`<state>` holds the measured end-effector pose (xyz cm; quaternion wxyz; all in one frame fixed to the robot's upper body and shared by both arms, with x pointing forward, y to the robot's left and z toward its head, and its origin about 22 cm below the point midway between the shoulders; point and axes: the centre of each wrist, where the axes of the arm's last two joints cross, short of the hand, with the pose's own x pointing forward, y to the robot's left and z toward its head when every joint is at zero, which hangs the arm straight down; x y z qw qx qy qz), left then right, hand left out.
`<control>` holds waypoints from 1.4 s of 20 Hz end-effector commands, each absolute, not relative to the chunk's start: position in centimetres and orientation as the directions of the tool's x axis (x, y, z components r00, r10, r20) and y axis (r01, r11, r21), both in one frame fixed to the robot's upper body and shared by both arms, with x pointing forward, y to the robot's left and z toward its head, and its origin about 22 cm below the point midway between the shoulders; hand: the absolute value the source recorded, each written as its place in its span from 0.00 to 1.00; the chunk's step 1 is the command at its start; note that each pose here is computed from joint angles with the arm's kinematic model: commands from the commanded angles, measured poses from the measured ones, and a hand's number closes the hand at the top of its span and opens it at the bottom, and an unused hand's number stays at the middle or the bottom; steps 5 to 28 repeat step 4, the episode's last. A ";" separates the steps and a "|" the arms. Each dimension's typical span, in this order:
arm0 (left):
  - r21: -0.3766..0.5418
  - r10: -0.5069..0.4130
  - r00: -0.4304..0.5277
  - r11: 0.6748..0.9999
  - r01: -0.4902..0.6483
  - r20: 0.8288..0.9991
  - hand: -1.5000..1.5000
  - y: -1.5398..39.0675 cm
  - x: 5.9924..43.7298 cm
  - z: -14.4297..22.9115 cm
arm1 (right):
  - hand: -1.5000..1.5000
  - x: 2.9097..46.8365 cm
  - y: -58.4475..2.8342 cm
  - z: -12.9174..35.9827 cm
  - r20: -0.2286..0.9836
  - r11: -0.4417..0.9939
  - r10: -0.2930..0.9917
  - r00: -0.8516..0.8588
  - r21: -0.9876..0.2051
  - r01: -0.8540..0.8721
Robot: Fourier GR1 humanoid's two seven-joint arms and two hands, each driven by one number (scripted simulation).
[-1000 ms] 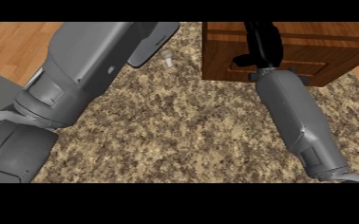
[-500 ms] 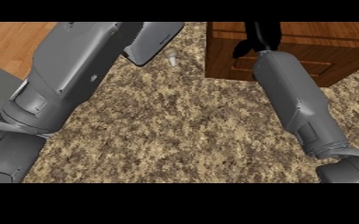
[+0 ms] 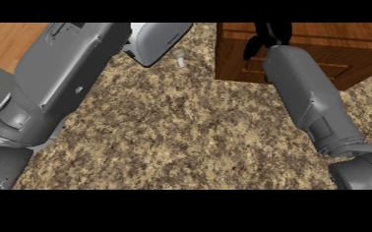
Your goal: Pick up the can, place it into the drawer and close the drawer
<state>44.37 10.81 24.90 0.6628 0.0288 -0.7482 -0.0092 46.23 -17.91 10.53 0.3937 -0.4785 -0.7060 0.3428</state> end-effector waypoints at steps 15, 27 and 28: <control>0.039 -0.041 -0.133 0.999 -0.019 0.990 0.00 11.8 43.3 25.1 | 0.00 47.1 -16.5 14.0 0.350 0.461 0.886 -0.306 -0.744 0.485; 0.039 -0.041 -0.133 0.999 -0.019 0.990 0.00 11.8 43.3 25.1 | 0.00 47.1 -16.5 14.0 0.350 0.461 0.886 -0.306 -0.744 0.485; 0.039 -0.041 -0.133 0.999 -0.019 0.990 0.00 11.8 43.3 25.1 | 0.00 47.1 -16.5 14.0 0.350 0.461 0.886 -0.306 -0.744 0.485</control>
